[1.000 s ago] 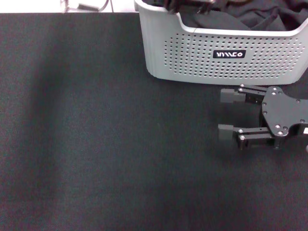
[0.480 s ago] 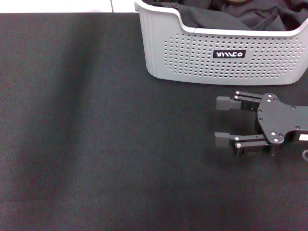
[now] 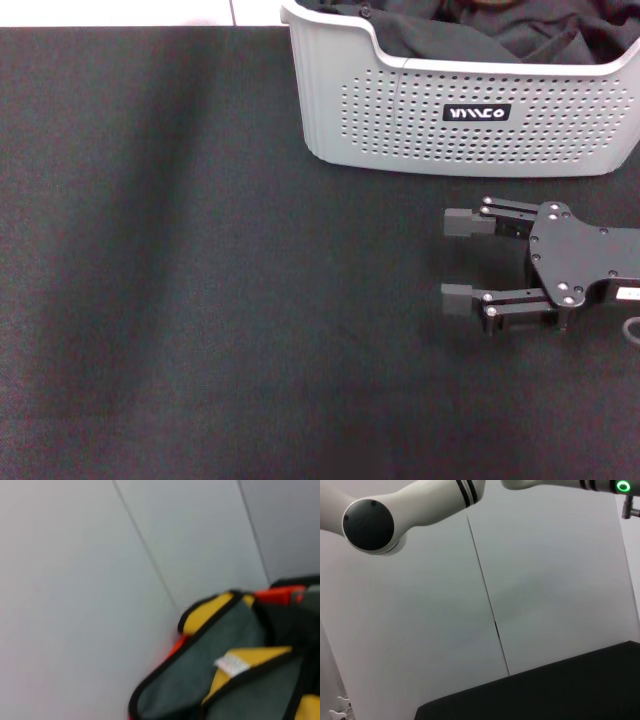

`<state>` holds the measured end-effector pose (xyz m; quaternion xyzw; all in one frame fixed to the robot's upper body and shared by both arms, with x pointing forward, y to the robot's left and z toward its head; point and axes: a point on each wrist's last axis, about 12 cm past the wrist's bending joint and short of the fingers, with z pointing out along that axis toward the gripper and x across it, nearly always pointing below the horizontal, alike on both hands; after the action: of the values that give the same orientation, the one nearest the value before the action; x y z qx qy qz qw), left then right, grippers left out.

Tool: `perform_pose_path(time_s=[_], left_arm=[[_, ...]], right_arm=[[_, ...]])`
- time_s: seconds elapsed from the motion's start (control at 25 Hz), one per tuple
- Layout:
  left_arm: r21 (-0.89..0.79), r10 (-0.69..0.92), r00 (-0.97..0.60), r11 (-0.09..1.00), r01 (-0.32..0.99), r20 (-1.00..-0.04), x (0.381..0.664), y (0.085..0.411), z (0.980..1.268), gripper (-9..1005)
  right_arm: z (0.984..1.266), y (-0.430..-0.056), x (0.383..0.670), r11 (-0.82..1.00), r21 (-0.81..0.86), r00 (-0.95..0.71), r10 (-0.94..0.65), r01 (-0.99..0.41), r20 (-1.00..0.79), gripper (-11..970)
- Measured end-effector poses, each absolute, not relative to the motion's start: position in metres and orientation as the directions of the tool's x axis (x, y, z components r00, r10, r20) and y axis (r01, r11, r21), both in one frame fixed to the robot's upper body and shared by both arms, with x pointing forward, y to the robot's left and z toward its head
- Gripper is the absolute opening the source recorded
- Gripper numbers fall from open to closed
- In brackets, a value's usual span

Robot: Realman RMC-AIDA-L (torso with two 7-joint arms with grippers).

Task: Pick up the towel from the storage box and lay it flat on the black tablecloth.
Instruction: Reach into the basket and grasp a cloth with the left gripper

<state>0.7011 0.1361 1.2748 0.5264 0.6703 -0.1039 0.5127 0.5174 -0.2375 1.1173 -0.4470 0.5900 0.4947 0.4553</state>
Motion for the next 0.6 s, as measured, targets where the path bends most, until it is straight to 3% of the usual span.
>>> perform_pose_path(time_s=[0.6], left_arm=[[0.507,0.734,0.064,0.400,0.763,-0.676,0.704,0.131,1.247,579]], right_arm=[[1.117,-0.238,0.517,0.112,0.178,-0.187,-0.075,-0.978,-0.979,856]])
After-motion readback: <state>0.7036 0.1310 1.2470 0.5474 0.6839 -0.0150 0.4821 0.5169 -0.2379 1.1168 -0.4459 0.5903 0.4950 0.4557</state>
